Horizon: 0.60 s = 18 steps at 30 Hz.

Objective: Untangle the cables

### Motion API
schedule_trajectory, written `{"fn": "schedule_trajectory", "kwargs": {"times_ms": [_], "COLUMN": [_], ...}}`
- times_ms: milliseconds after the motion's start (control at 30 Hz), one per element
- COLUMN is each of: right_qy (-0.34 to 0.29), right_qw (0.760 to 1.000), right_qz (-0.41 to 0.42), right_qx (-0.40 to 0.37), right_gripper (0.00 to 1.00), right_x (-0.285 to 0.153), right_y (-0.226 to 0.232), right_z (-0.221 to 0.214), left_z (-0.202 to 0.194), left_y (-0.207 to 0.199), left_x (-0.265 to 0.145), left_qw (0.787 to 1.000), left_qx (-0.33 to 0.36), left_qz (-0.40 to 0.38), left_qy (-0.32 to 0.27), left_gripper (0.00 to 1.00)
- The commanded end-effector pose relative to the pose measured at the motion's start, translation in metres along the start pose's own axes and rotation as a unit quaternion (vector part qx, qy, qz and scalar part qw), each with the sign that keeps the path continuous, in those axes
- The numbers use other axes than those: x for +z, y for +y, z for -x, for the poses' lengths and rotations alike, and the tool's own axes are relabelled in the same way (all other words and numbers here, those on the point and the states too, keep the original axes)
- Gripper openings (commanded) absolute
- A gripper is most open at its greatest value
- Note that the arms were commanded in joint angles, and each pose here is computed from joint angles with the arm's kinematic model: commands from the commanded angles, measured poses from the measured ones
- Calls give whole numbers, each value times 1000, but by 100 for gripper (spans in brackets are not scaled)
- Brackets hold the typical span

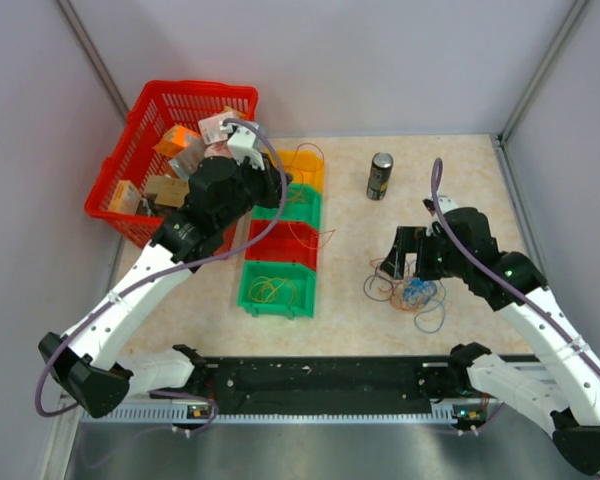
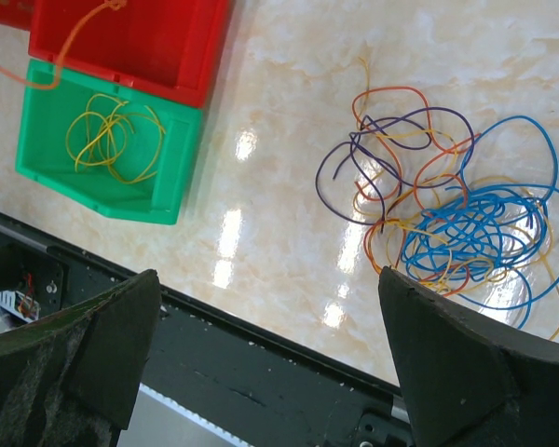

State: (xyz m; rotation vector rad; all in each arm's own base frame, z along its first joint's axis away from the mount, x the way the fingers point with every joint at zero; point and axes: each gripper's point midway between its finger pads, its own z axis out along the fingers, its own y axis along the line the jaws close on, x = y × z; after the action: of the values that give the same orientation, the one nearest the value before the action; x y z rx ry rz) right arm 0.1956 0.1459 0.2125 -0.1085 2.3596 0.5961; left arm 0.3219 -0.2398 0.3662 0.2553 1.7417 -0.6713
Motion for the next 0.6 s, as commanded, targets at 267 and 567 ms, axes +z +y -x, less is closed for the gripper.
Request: {"fn": "schedule_trajectory", "kwargs": {"times_ms": [267, 567], "right_qy": [-26, -25], "right_qw": [1000, 1000], "right_qz": [17, 14], "right_qx": [-4, 0], "right_gripper": [99, 99], "right_x": [-5, -5], "right_y": [7, 5], "right_z": [12, 9], "left_z": [-48, -73], "left_y": [47, 63], "left_x": [8, 20], "left_qw": [990, 981], "left_qx": [-31, -69], "left_qz": [117, 156], "left_qy": [71, 93], "left_gripper": [0, 0]}}
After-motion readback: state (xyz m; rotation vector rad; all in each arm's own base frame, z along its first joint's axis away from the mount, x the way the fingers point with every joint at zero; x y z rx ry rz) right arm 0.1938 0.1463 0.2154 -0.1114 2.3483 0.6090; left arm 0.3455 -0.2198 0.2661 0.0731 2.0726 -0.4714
